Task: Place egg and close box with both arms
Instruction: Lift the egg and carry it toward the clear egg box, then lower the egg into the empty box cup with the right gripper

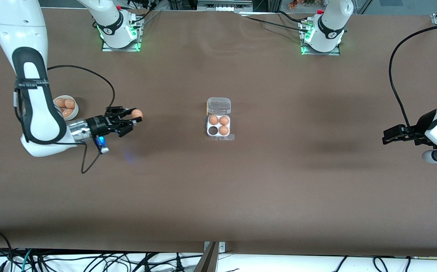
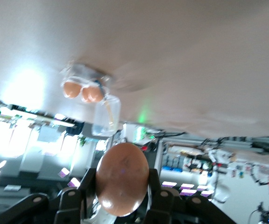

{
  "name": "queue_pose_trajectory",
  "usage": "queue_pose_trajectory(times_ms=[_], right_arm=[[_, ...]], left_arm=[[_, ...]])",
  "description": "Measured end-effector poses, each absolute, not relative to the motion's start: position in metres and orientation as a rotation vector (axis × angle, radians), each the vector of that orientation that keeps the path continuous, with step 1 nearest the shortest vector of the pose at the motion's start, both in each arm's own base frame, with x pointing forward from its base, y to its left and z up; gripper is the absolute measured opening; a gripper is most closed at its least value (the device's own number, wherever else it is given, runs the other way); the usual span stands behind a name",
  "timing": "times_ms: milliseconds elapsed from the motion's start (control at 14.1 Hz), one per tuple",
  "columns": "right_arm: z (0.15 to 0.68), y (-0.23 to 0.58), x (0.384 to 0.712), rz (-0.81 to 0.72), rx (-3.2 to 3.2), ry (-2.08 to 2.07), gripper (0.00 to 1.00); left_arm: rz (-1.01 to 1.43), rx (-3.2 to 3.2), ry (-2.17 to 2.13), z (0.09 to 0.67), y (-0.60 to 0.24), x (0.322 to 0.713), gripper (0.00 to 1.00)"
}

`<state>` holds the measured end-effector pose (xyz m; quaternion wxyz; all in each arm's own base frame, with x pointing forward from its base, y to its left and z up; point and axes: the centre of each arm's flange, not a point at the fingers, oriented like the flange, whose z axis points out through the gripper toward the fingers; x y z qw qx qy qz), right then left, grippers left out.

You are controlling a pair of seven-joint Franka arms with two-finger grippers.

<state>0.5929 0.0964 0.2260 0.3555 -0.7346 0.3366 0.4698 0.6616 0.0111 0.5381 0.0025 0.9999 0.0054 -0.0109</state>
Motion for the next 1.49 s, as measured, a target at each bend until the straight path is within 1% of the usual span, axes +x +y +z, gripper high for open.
queue_pose_trajectory(times_ms=[213, 639, 923, 1136, 1491], right_arm=[[0.214, 0.141, 0.603, 1.200, -1.836, 0.932, 0.48], [0.223, 0.253, 0.606, 1.144, -1.819, 1.033, 0.48], [0.211, 0.315, 0.594, 1.059, -1.881, 1.122, 0.48], [0.189, 0.340, 0.584, 1.061, -1.848, 1.158, 0.48], [0.167, 0.361, 0.582, 1.044, -1.847, 1.178, 0.48]], left_arm=[[-0.034, 3.136, 0.015, 0.538, 0.011, 0.662, 1.00], [-0.027, 3.136, 0.015, 0.541, 0.011, 0.661, 1.00], [-0.027, 3.136, 0.015, 0.542, 0.011, 0.661, 1.00], [-0.056, 3.135, 0.013, 0.540, 0.010, 0.658, 1.00], [-0.067, 3.135, 0.013, 0.540, 0.009, 0.658, 1.00]])
